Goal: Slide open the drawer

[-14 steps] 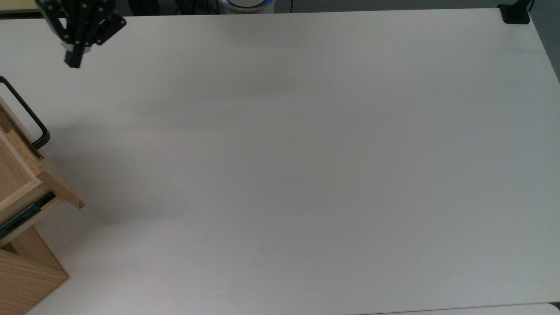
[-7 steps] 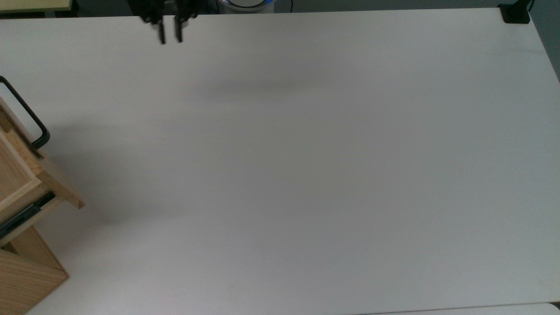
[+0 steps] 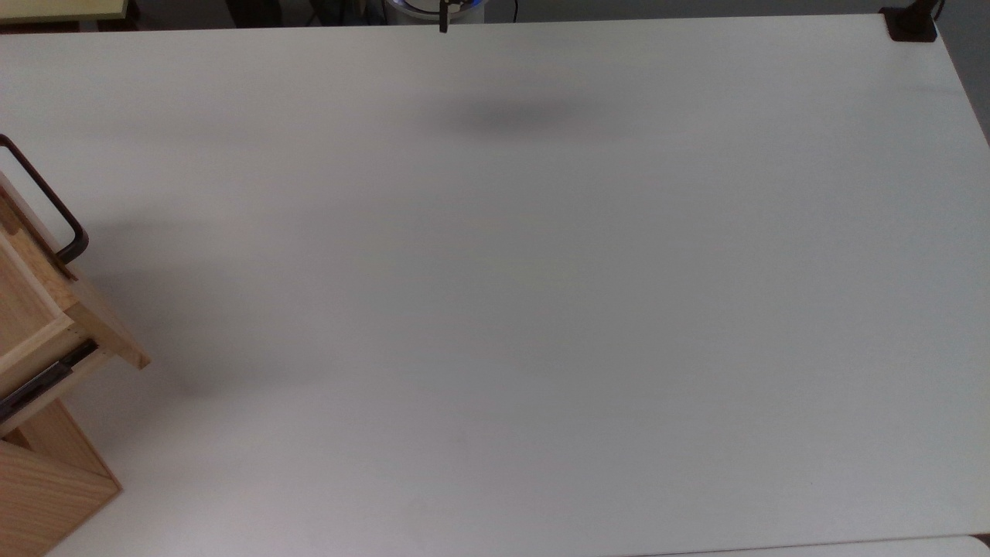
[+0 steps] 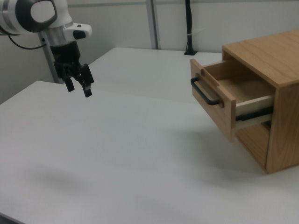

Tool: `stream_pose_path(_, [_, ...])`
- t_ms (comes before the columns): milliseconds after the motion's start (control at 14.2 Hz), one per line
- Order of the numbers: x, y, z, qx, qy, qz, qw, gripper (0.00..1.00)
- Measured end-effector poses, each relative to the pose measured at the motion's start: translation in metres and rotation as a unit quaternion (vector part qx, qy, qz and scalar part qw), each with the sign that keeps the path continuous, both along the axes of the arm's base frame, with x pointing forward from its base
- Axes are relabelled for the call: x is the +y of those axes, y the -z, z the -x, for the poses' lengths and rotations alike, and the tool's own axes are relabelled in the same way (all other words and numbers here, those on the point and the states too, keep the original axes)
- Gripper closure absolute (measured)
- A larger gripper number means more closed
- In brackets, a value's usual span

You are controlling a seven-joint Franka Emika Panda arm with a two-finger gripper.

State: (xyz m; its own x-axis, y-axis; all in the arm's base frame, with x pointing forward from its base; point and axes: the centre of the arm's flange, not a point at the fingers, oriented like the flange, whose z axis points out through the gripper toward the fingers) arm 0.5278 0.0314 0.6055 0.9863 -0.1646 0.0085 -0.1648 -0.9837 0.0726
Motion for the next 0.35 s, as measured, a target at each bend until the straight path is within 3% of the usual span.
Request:
stream_pose_path(70, [-0.001,0.003,-0.001,0.01,0.005,0.0,0.9999,0.01])
stream_pose_path(351, [0.005,0.015,-0.012,0.024,0.0,-0.002,0.9997,0.0])
